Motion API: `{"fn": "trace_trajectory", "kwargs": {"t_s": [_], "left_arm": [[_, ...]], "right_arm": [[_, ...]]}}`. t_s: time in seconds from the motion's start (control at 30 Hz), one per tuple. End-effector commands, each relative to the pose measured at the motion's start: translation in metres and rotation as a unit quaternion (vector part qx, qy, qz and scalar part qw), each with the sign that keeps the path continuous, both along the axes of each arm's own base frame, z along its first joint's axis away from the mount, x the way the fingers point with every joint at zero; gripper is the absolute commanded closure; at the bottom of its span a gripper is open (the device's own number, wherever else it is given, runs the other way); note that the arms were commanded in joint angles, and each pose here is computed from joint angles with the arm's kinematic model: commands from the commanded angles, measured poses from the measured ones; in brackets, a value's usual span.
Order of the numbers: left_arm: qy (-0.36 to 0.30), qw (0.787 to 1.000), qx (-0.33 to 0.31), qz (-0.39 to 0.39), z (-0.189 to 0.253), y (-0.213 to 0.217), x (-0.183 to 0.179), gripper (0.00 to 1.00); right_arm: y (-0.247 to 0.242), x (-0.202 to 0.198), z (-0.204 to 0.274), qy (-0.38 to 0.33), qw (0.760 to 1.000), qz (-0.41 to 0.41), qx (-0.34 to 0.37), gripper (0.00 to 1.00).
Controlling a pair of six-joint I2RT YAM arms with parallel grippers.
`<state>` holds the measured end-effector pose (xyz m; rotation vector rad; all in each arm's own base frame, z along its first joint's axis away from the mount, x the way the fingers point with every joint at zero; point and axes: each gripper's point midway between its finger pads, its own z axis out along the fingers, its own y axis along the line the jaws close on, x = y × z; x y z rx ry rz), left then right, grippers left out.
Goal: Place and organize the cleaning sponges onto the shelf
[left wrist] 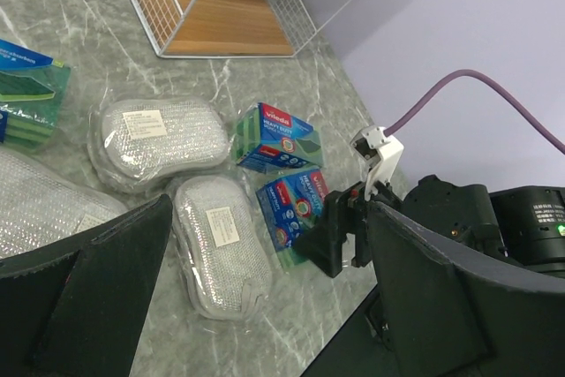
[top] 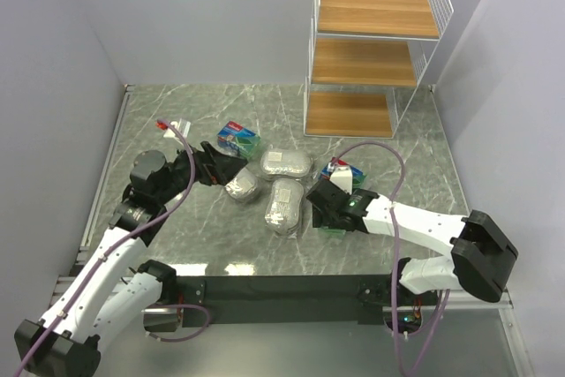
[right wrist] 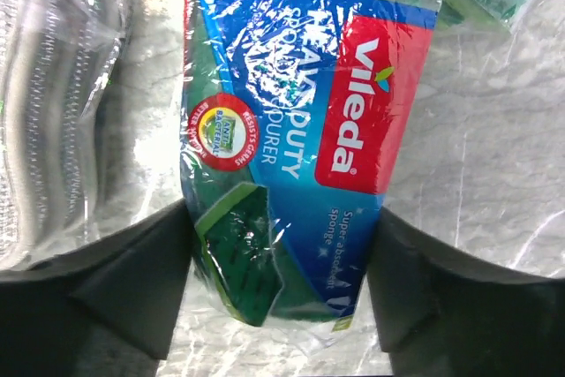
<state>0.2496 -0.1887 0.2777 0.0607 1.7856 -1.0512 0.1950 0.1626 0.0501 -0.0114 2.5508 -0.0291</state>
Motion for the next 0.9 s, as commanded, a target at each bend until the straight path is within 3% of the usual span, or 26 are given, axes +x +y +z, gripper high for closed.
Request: {"fn": "trace_trajectory", "kwargs": {"t_s": [0.0,0.1,0.13,0.3,0.63,0.87], "left_arm": [[-0.021,1.0,-0.012,-0.01,0.01,-0.002,-0.004,0.01],[-0.023,1.0,-0.012,-0.01,0.011,-0.002,-0.005,0.02],[-0.022,1.0,-0.012,-0.01,0.01,-0.002,-0.005,0.02],[-0.024,1.0,-0.011,-0.009,0.011,-0.001,-0.006,0.02],[-0.026,1.0,-0.012,-0.008,0.012,-0.001,-0.006,0.02],[-0.028,1.0,-0.012,-0.008,0.013,-0.001,-0.007,0.02]], "right_arm": [[0.001,0.003,0.003,-0.002,1.0,-0.008,-0.006,0.11],[0.002,0.006,0.008,-0.012,1.0,-0.019,-0.001,0.09],[0.002,0.007,0.01,-0.016,1.0,-0.022,0.003,0.01],[0.014,0.008,0.022,-0.028,0.998,-0.027,0.055,0.0],[-0.012,-0.006,-0.011,0.019,0.995,-0.091,-0.02,0.0],[-0.001,-0.007,-0.027,0.04,0.996,-0.078,-0.012,0.0]]}}
